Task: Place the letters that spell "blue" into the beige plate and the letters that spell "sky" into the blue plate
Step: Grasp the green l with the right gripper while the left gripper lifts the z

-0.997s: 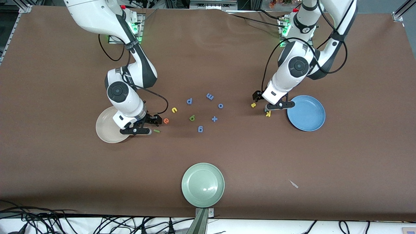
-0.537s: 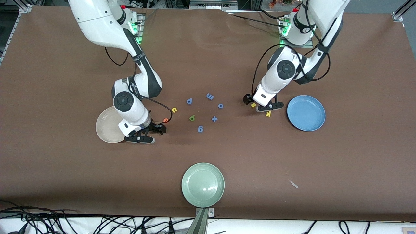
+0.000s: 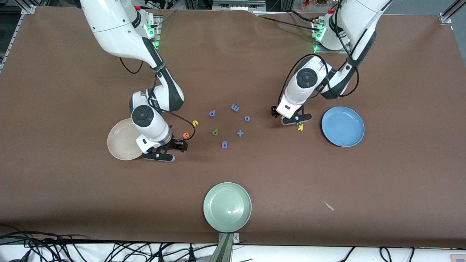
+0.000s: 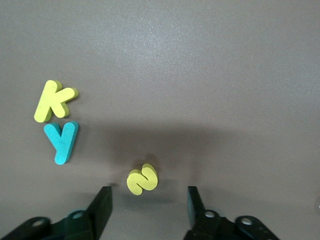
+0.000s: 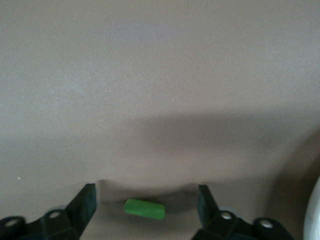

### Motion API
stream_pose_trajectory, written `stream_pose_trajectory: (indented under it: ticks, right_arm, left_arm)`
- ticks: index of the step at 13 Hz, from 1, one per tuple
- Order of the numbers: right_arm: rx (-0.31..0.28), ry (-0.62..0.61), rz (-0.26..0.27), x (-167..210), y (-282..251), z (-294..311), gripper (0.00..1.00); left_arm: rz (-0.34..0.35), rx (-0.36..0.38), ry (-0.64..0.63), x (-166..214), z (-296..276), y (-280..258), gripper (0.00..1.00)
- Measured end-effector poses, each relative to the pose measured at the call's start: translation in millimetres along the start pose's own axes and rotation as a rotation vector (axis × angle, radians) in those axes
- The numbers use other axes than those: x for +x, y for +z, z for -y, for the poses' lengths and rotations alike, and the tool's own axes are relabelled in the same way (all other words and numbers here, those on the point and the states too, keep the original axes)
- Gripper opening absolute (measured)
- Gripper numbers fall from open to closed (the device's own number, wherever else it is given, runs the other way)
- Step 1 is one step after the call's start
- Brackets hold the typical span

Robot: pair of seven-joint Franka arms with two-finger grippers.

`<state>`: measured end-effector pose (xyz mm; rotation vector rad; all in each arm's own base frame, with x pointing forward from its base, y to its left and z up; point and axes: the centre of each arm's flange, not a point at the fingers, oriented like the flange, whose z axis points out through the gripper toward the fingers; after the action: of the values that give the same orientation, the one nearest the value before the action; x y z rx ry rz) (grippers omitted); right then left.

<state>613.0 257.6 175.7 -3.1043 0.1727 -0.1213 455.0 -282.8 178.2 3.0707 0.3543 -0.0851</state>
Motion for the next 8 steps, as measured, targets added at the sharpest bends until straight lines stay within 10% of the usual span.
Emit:
stream_pose_trajectory:
  ticks: [8]
  right_arm:
    - [0.001,0.025,0.01,-4.4,0.6,3.7,0.55]
  left_arm:
    - [0.011,0.002,-0.016,3.4,0.9,7.4,0.55]
